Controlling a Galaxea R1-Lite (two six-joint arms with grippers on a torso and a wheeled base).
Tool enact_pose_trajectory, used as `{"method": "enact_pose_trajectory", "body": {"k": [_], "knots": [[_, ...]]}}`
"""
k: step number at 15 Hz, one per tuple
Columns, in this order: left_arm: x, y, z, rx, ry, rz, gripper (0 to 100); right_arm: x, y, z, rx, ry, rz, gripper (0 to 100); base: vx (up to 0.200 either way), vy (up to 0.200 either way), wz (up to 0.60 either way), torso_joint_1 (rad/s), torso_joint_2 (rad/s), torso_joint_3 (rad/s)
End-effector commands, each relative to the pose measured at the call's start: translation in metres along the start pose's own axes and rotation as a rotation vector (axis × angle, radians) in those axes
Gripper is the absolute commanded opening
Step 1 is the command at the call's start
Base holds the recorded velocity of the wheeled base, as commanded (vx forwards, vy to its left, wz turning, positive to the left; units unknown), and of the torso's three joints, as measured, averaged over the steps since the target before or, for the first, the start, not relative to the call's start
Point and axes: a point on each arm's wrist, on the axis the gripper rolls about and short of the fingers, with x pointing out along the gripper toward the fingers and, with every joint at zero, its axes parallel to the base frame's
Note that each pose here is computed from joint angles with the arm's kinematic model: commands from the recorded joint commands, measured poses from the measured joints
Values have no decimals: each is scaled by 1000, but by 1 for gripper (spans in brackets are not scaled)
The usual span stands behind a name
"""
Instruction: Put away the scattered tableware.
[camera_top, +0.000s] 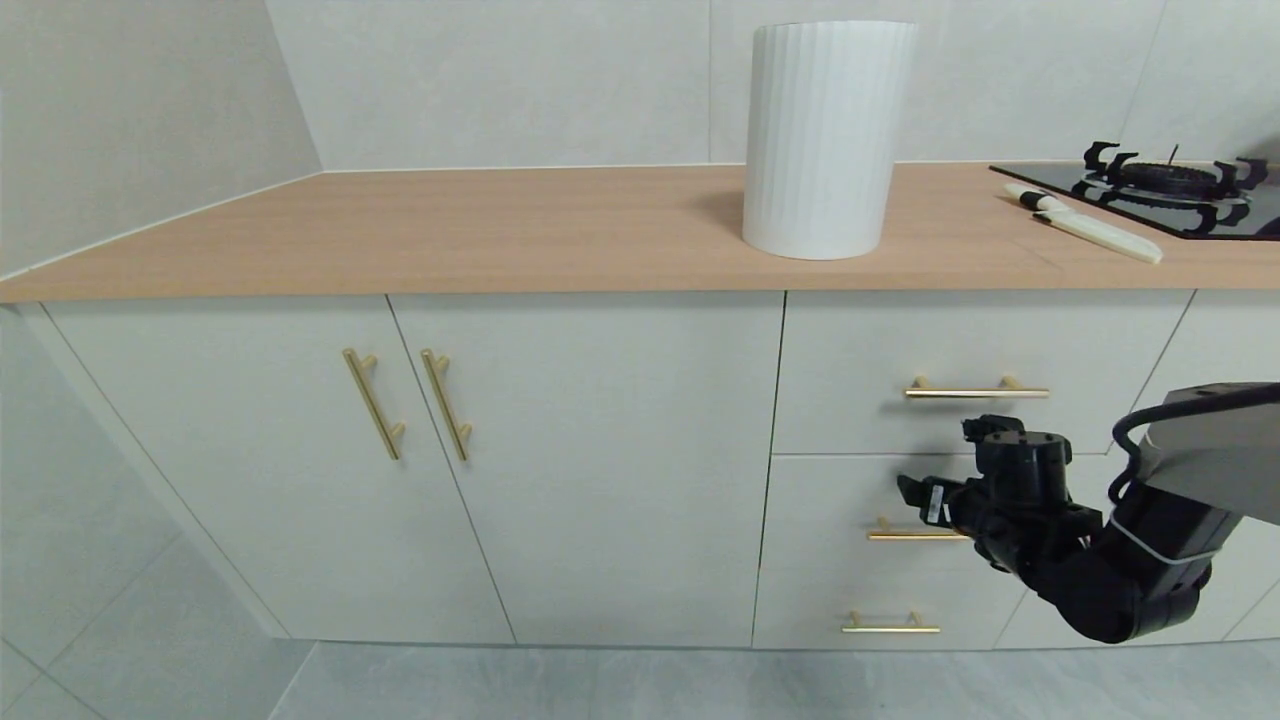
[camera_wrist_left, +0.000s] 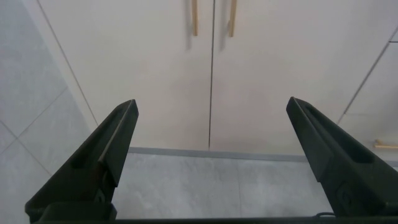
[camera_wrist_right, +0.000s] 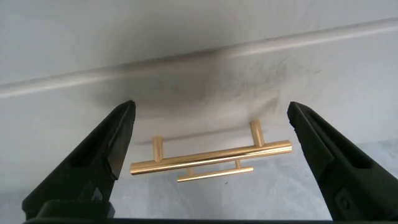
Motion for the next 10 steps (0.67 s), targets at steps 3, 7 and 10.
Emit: {"method": "enact_pose_trajectory", "body": {"k": [3,7,10], "knots": [[0,0,0,0,0,1,100,-7,-1,5,2,-12,2,100,0,0,0,0,0,0],[0,0,0,0,1,1,100,-73,-8,51,37,-141,39,100,0,0,0,0,0,0],[0,0,0,0,1,0,100,-160,-26,102,86,-404,-56,100,0,0,0,0,0,0]]}}
